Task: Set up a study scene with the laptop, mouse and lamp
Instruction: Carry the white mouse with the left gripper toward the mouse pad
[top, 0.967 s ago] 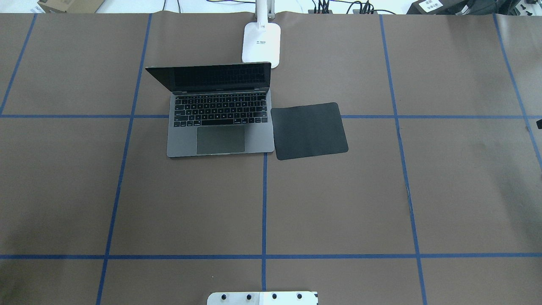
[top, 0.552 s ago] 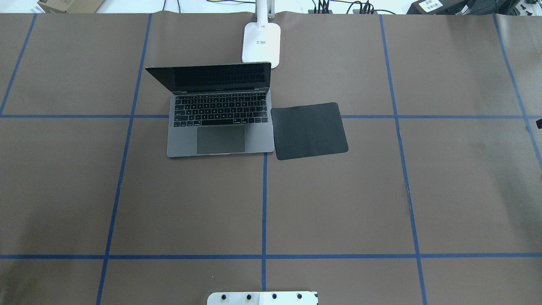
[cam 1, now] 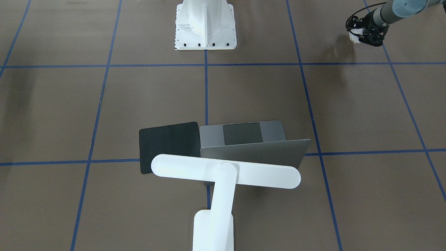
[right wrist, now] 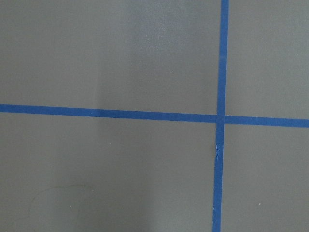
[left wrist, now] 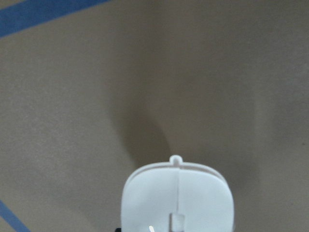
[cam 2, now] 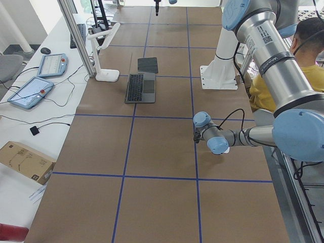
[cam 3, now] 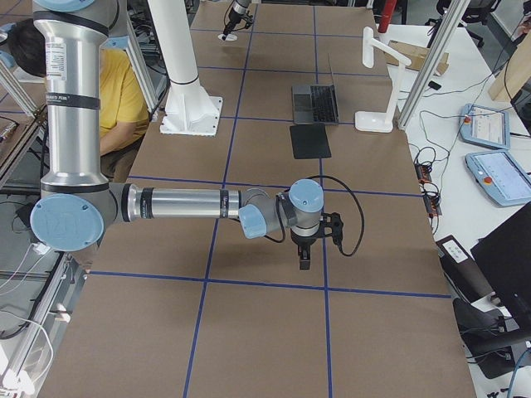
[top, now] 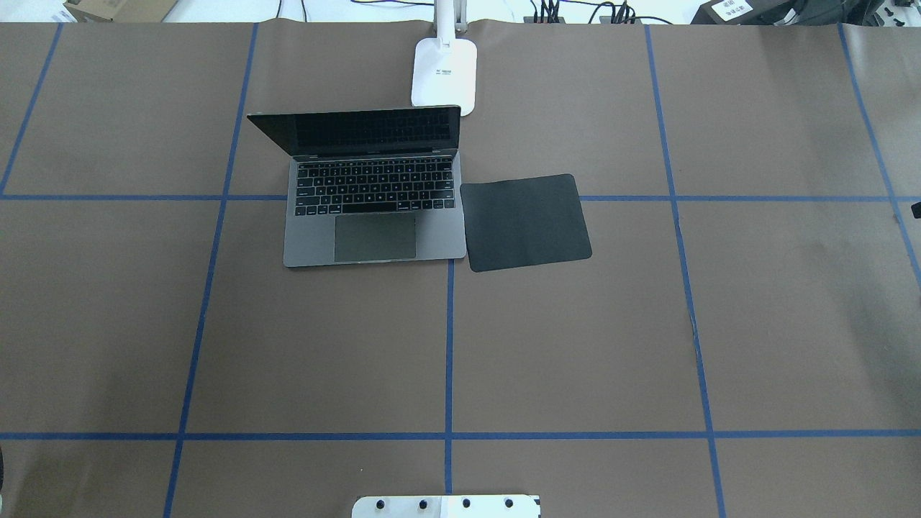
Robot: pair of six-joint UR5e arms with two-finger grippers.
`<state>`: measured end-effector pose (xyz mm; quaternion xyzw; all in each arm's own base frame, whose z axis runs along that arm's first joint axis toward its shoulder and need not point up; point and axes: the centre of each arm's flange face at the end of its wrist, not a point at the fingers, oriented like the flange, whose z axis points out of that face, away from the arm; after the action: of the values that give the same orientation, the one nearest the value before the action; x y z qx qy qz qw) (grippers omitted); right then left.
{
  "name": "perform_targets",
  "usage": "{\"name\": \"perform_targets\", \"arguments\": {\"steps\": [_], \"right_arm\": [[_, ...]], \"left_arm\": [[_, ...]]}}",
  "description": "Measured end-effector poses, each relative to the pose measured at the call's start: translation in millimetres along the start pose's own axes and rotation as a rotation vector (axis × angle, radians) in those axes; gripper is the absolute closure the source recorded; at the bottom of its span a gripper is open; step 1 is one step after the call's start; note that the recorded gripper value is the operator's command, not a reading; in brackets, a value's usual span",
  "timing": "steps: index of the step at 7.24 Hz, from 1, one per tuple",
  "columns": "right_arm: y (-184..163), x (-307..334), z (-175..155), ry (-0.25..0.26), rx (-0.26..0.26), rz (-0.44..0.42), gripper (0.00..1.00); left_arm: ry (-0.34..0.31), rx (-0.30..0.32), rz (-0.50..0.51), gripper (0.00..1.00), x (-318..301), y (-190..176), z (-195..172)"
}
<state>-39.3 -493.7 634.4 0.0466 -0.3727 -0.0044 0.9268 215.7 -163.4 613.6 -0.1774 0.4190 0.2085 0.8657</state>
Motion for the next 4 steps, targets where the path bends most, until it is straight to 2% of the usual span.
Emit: {"name": "perform_targets", "arguments": {"steps": [4], "right_arm": [[1.5, 1.5, 1.1, 0.001, -0.003, 0.003, 0.0]], "left_arm": [[0.088, 0.095, -0.089, 0.39, 47.8, -30.4, -30.2]]}}
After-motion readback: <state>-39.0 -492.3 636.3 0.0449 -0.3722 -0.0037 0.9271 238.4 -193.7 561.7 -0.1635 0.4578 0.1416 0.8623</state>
